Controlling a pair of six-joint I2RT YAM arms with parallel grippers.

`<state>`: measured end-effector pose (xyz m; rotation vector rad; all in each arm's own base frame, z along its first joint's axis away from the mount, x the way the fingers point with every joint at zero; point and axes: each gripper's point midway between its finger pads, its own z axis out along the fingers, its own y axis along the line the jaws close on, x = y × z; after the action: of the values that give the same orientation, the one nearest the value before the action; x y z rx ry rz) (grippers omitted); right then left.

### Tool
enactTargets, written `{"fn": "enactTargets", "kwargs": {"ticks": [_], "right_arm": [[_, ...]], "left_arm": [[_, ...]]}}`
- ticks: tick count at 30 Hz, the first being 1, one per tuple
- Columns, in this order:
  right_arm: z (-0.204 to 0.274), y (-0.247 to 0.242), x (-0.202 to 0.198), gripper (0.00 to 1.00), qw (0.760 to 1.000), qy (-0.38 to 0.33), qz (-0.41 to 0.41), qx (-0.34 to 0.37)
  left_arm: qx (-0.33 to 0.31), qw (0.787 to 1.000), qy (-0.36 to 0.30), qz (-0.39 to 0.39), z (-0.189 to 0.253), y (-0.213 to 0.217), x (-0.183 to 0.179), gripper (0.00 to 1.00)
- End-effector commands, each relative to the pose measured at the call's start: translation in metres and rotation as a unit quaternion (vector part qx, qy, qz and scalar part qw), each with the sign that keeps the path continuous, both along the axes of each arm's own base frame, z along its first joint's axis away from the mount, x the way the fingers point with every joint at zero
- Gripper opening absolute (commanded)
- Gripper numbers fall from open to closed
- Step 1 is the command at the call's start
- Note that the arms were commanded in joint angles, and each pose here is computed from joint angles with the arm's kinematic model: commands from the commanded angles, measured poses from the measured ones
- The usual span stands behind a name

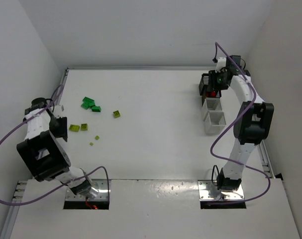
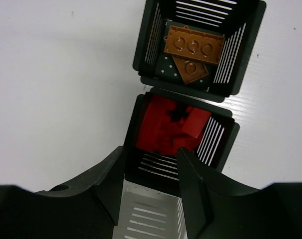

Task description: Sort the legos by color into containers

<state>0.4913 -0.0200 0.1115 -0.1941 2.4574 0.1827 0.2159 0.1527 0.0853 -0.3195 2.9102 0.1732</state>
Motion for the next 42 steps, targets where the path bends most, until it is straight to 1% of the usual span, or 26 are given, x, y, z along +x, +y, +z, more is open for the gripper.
{"fn": "enactTargets", "kwargs": {"ticks": [1, 2, 7, 10, 12, 15, 16, 19, 20, 21, 22, 32, 37, 42], "right_arm": [[0.039, 0.009, 0.008, 0.47, 0.999, -0.049, 0.013, 0.009], [0.039, 0.01, 0.008, 0.47, 0.999, -0.05, 0.016, 0.012], [0.04, 0.022, 0.005, 0.48, 0.998, -0.051, 0.032, 0.013], [0.04, 0.026, 0.006, 0.48, 0.998, -0.052, 0.04, 0.01], [0.041, 0.031, 0.003, 0.48, 0.998, -0.052, 0.044, 0.011], [0.037, 0.035, 0.001, 0.48, 0.997, -0.047, 0.052, 0.009], [0.033, 0.035, -0.001, 0.48, 0.998, -0.043, 0.052, 0.009], [0.034, 0.035, -0.004, 0.48, 0.998, -0.042, 0.052, 0.009], [0.039, 0.039, -0.004, 0.48, 0.997, -0.048, 0.06, 0.006], [0.038, 0.04, -0.007, 0.48, 0.997, -0.047, 0.06, 0.006], [0.038, 0.038, -0.007, 0.48, 0.997, -0.046, 0.058, 0.003], [0.038, 0.036, -0.019, 0.48, 0.997, -0.042, 0.062, -0.007], [0.038, 0.035, -0.019, 0.55, 0.997, -0.042, 0.059, -0.01], [0.038, 0.035, -0.019, 0.57, 0.997, -0.042, 0.059, -0.01]], "left_arm": [[0.009, 0.999, 0.014, -0.034, -0.003, 0.018, -0.012, 0.58], [0.003, 0.998, 0.025, -0.061, -0.01, 0.022, -0.015, 0.59], [0.002, 0.992, 0.045, -0.115, -0.017, 0.047, -0.023, 0.6], [0.008, 0.988, 0.051, -0.149, -0.017, 0.059, -0.018, 0.6], [0.008, 0.984, 0.049, -0.169, -0.018, 0.065, -0.015, 0.57], [0.006, 0.978, 0.033, -0.204, -0.022, 0.072, 0.002, 0.54], [0.011, 0.978, 0.029, -0.204, -0.022, 0.076, 0.006, 0.5], [0.006, 0.976, 0.032, -0.218, -0.031, 0.085, 0.013, 0.46], [0.009, 0.974, 0.031, -0.223, -0.03, 0.089, 0.017, 0.46], [0.0, 0.974, 0.031, -0.224, -0.032, 0.088, 0.018, 0.45], [-0.008, 0.973, 0.038, -0.229, -0.039, 0.087, 0.017, 0.45], [-0.034, 0.969, 0.046, -0.241, -0.055, 0.085, 0.019, 0.45], [-0.041, 0.968, 0.045, -0.242, -0.062, 0.082, 0.018, 0.45], [-0.056, 0.967, 0.055, -0.242, -0.072, 0.077, 0.012, 0.45]]}}
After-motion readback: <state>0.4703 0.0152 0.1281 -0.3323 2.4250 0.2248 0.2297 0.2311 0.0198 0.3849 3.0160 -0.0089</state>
